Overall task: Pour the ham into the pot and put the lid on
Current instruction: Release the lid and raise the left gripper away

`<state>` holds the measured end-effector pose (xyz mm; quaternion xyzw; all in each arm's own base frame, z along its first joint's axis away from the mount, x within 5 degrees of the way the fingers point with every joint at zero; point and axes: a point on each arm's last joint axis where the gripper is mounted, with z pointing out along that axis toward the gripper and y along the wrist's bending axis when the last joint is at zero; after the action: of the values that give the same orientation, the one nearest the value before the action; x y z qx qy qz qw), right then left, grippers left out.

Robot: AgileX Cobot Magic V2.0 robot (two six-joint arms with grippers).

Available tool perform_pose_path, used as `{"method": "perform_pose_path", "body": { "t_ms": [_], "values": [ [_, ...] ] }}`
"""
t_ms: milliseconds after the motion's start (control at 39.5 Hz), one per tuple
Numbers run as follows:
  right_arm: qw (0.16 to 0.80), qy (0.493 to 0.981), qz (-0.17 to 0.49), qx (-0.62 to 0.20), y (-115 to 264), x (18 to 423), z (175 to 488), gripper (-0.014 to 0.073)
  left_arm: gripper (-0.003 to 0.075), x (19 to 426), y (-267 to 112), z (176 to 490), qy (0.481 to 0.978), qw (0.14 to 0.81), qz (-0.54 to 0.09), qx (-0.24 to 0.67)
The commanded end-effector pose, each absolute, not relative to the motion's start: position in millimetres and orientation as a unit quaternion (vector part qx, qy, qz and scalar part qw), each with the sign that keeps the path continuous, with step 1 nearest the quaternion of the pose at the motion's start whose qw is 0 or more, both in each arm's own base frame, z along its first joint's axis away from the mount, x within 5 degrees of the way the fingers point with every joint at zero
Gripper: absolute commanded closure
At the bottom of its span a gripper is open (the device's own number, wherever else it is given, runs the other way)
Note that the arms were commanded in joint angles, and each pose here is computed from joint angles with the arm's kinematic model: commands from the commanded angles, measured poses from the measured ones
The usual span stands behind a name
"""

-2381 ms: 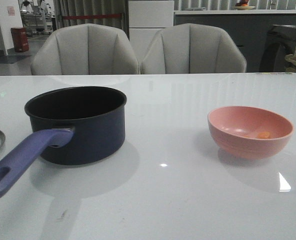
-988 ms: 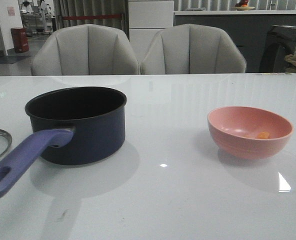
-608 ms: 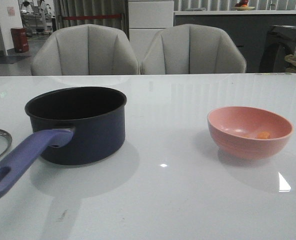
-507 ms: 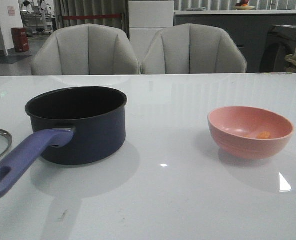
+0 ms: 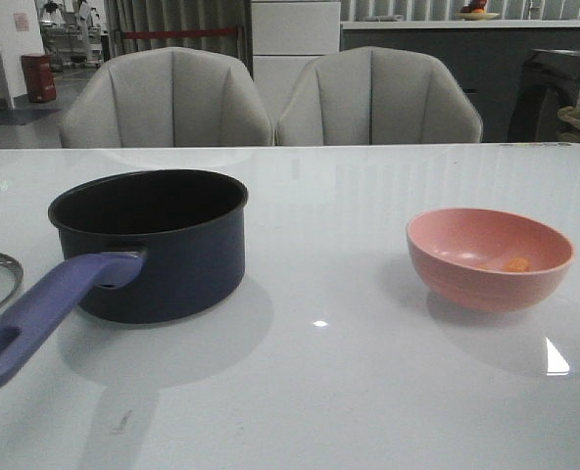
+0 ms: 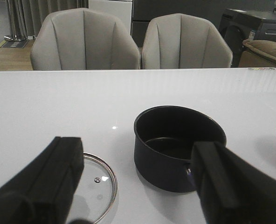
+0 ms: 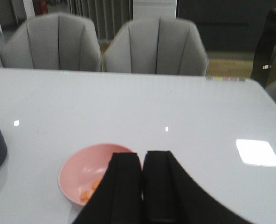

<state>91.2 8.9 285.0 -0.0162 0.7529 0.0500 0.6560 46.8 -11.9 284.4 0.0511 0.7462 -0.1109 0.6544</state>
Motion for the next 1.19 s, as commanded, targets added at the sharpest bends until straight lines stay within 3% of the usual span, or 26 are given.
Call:
{"method": "perform_pose_path", "body": {
  "t_ms": [0,203,583,659,785,887,1165],
  "values": [
    [0.625,0.779,0.050,-0.019,11,109,304,0.0450,0.0200,47,-12,301,0.711,0.691,-0.122,0.049],
    [0.570,0.820,0.049,-0.018,13,131,298,0.0450,0.0200,47,-12,301,0.711,0.691,-0.122,0.049],
    [0.544,0.837,0.048,-0.019,14,135,294,0.0439,0.0200,47,-12,301,0.712,0.690,-0.122,0.049],
    [0.539,0.841,0.048,-0.020,14,136,296,0.0389,0.0200,47,-12,300,0.712,0.689,-0.122,0.050],
    [0.518,0.854,0.049,-0.020,15,145,302,0.0200,0.0200,47,-12,300,0.712,0.689,-0.122,0.050],
    [0.485,0.872,0.066,-0.010,18,156,307,0.0097,0.0200,47,-12,300,0.713,0.689,-0.122,0.050],
    [0.379,0.923,0.070,-0.009,25,207,306,0.0088,0.0200,47,-12,300,0.714,0.688,-0.122,0.050]
  ]
}}
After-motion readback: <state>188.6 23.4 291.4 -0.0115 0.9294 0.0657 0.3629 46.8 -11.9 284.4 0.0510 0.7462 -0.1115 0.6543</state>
